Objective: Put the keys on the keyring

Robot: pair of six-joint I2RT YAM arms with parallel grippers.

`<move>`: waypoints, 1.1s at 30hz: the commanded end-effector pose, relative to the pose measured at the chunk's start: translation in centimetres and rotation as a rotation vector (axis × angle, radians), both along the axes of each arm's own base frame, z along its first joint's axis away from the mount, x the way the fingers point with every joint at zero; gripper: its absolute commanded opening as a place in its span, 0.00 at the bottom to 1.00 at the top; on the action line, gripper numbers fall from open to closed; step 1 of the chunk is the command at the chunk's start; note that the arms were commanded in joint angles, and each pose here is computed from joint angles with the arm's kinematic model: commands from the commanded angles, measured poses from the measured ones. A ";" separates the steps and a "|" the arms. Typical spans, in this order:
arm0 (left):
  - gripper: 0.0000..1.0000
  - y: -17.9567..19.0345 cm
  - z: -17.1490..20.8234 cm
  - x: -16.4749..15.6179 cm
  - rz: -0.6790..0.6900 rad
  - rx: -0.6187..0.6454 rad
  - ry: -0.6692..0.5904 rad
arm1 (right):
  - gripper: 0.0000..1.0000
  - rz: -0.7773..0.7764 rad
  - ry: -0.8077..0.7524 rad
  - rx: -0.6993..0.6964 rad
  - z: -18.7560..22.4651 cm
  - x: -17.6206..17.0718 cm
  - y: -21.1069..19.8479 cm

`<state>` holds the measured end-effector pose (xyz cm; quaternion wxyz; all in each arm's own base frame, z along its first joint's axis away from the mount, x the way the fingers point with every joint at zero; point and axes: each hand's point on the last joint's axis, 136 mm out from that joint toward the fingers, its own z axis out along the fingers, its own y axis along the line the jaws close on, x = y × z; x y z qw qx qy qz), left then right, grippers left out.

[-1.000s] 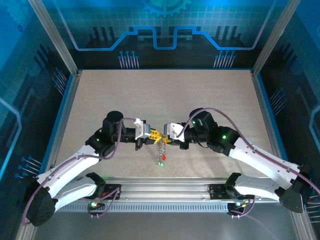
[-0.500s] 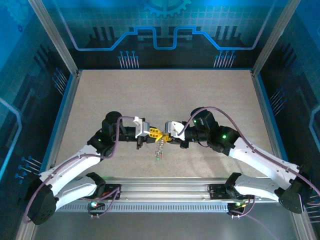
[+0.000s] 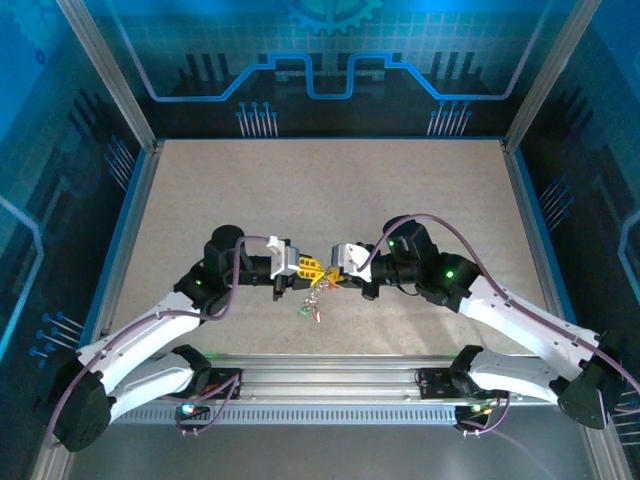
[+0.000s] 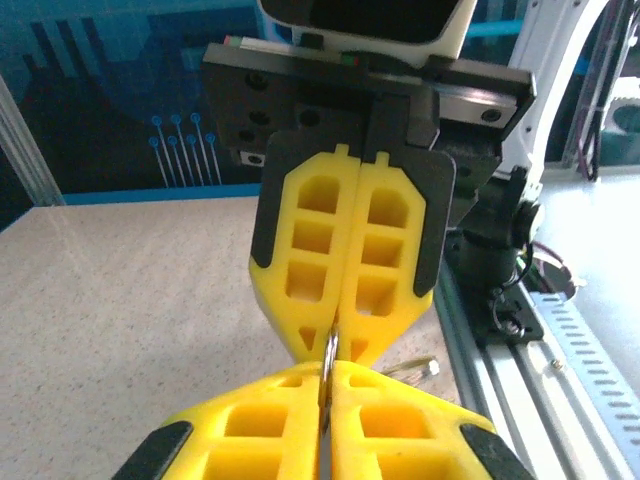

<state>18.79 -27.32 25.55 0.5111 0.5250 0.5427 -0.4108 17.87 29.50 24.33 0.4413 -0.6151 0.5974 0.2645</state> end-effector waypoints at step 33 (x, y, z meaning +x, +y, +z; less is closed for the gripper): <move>0.06 -0.3 -1.7 0.4 -0.012 0.230 0.027 | 0.00 -0.002 -0.062 -0.150 0.4 0.2 1.3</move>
